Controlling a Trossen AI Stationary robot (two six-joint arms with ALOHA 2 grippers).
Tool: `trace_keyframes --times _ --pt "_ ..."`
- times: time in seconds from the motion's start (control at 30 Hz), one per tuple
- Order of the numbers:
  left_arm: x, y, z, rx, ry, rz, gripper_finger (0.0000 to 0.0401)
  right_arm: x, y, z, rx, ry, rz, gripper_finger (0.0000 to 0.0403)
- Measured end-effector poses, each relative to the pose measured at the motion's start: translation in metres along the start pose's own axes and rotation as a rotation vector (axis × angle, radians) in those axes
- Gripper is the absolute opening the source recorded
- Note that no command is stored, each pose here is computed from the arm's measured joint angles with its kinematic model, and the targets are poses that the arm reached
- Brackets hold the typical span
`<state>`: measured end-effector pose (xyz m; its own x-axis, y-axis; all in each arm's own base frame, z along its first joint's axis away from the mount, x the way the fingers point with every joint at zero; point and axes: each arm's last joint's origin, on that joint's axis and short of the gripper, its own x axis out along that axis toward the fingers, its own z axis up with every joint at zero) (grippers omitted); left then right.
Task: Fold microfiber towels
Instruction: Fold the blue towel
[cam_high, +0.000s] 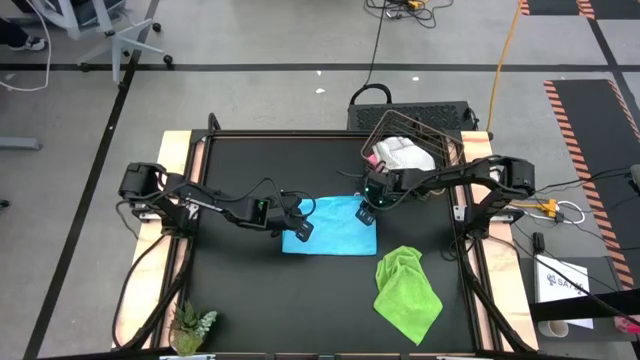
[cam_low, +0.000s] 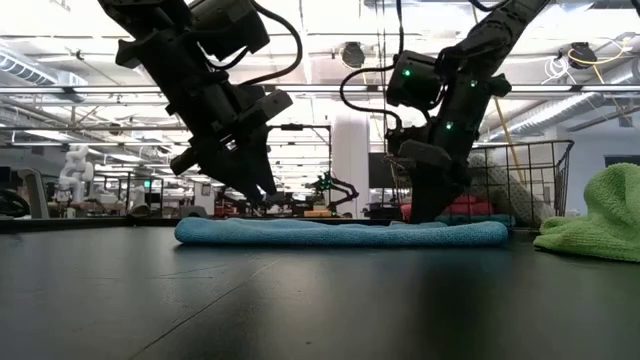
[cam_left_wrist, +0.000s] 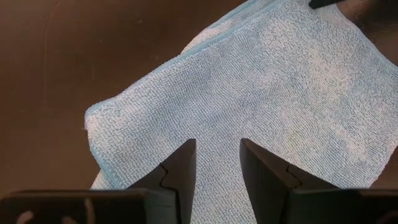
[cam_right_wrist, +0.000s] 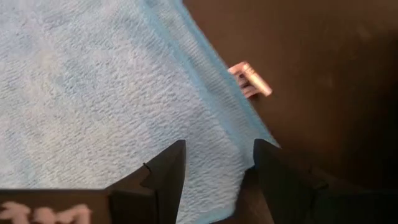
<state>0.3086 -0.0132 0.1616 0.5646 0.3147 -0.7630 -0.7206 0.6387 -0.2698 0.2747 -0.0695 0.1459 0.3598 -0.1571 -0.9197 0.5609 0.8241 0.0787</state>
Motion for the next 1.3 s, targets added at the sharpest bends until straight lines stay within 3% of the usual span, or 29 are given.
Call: trace_keyframes --times 0.33,0.73,0.9,1.13,1.3 --pt "0.000 0.000 0.000 -0.014 -0.001 -0.001 0.0127 0.008 -0.001 -0.005 -0.068 0.068 -0.012 0.0183" --pt "0.000 0.000 0.000 -0.015 -0.001 -0.001 0.0127 0.019 0.003 -0.003 -0.015 0.043 -0.003 0.0179" --pt "0.000 0.000 0.000 -0.015 -0.001 -0.001 0.0127 0.019 0.003 -0.003 0.041 0.046 0.003 0.0132" --pt "0.000 0.000 0.000 -0.015 -0.001 -0.001 0.0127 0.020 0.006 -0.004 0.042 0.086 0.100 0.0013" --pt "0.000 0.000 0.000 -0.017 0.006 -0.007 0.0127 0.020 0.008 -0.005 0.040 0.083 0.110 0.0009"
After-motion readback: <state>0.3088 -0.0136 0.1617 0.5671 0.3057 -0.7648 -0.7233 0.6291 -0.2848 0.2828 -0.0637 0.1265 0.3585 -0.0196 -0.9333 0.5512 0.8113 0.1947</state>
